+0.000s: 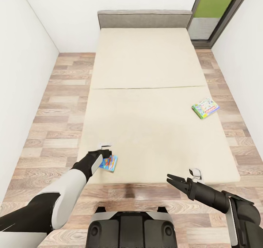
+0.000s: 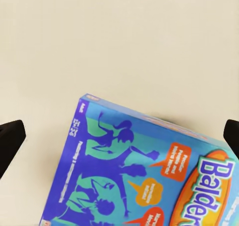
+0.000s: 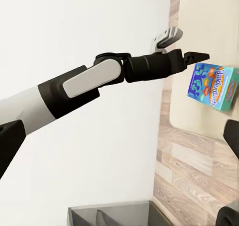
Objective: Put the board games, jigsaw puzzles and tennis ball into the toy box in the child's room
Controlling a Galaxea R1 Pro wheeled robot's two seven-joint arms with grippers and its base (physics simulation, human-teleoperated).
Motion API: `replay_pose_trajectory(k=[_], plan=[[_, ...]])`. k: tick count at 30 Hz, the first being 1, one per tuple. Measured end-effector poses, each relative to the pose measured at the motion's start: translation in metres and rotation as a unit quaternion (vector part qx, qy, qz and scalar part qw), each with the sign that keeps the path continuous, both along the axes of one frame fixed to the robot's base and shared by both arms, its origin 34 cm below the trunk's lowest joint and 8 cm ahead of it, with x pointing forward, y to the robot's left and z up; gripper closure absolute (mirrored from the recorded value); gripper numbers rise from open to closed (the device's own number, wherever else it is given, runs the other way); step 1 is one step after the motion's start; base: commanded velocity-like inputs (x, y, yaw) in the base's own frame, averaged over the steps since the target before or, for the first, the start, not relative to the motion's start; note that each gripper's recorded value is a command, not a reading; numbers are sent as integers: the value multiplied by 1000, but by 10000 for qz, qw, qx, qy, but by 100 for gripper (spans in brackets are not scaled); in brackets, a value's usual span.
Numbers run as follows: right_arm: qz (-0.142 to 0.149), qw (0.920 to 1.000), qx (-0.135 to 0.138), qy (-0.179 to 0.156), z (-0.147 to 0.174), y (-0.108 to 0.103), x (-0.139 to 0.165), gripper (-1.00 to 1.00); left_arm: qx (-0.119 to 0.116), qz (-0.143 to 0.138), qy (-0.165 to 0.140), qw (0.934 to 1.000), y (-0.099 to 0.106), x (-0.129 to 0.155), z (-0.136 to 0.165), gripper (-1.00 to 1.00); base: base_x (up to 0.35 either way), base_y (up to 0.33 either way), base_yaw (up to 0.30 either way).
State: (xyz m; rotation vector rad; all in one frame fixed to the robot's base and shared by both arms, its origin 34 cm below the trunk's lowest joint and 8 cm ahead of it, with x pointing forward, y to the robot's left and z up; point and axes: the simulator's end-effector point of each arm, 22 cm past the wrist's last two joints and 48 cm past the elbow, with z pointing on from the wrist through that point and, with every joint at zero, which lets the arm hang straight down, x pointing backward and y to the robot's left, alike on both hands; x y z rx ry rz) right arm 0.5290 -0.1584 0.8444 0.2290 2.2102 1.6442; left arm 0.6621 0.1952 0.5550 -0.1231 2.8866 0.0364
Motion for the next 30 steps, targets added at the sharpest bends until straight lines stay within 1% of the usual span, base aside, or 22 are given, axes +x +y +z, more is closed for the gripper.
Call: replay_pose_trajectory(k=[13, 20, 30], plan=[[-2, 9999, -39, 127, -11, 0, -4, -100, 49, 49, -91, 9999, 9, 8, -5, -100, 0, 0, 0], [8, 9998, -32, 187, -16, 1, -6, -100, 46, 53, -69, 10000, 9, 6, -10, -100, 0, 0, 0], [3, 9995, -100, 297, -26, 1, -9, -100, 40, 50, 1, 10000, 8, -1, -18, -100, 0, 0, 0]])
